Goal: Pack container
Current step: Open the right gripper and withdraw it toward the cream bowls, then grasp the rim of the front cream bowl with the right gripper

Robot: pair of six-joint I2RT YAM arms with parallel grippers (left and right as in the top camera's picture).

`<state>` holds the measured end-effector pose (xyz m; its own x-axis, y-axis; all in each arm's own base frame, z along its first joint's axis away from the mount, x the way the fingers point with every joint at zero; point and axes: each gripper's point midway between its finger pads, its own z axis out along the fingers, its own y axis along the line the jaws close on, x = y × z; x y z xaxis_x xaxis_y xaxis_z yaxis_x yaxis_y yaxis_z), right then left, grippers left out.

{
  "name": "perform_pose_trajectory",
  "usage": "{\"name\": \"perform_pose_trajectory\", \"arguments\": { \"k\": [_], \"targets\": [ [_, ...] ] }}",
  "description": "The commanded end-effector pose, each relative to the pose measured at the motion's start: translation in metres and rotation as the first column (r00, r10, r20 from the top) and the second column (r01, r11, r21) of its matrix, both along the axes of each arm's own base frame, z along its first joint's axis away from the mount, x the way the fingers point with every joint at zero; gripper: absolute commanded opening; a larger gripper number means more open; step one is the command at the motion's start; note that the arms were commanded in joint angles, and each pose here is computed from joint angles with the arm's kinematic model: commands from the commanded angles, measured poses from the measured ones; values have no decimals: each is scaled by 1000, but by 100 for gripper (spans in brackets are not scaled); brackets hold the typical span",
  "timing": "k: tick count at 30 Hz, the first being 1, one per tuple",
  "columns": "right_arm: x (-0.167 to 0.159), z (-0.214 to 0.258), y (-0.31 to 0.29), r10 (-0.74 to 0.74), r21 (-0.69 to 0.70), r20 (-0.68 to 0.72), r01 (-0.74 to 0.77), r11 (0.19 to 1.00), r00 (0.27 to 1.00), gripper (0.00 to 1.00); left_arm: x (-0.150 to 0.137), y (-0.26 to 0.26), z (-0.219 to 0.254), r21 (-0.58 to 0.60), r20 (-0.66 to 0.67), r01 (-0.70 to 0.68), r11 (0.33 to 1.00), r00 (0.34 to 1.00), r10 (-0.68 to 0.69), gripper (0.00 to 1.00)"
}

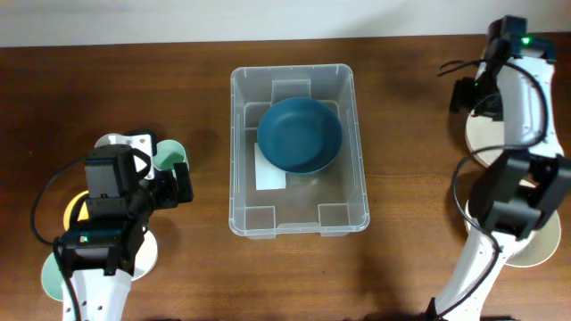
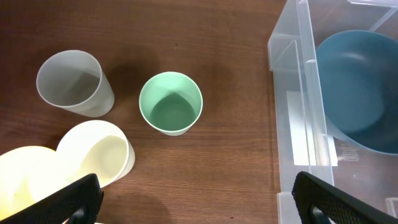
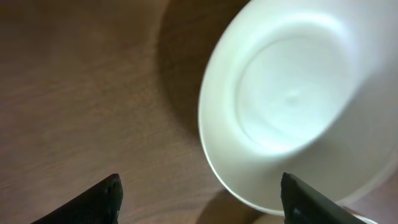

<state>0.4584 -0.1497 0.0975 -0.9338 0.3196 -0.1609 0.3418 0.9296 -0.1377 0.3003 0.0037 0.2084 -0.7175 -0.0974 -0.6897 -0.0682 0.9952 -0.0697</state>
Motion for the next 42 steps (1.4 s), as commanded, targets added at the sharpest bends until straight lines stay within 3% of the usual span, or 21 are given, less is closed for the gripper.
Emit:
{"name": "perform_pose_trajectory", "arguments": {
  "k": [1, 8, 13, 17, 20, 33, 42],
  "targets": [
    [-2, -32, -6, 2, -17, -73, -3, 1000, 997, 77, 2, -2, 8, -17, 19, 0, 1000, 1000, 1, 100],
    [-9, -76, -21, -68, -92, -162, 54, 994, 984, 73, 3, -2, 8, -17, 19, 0, 1000, 1000, 1, 100],
    [-5, -83, -22, -68, -94, -154, 54, 994, 986, 58, 2, -2, 8, -17, 19, 0, 1000, 1000, 1, 100],
    [-1, -83, -24, -69, -98, -139, 55, 994, 988, 54, 2, -2, 8, -17, 19, 0, 1000, 1000, 0, 100],
    [0, -84, -25, -70, -102, -133, 56, 993, 989, 43, 2, -2, 8, -17, 19, 0, 1000, 1000, 1, 100],
    [-5, -96, -32, -83, -114, -160, 65, 991, 984, 32, 2, -2, 8, -17, 19, 0, 1000, 1000, 0, 100],
    [-5, -97, -33, -84, -115, -157, 67, 991, 984, 13, 2, -2, 8, -17, 19, 0, 1000, 1000, 1, 100]
  ]
}}
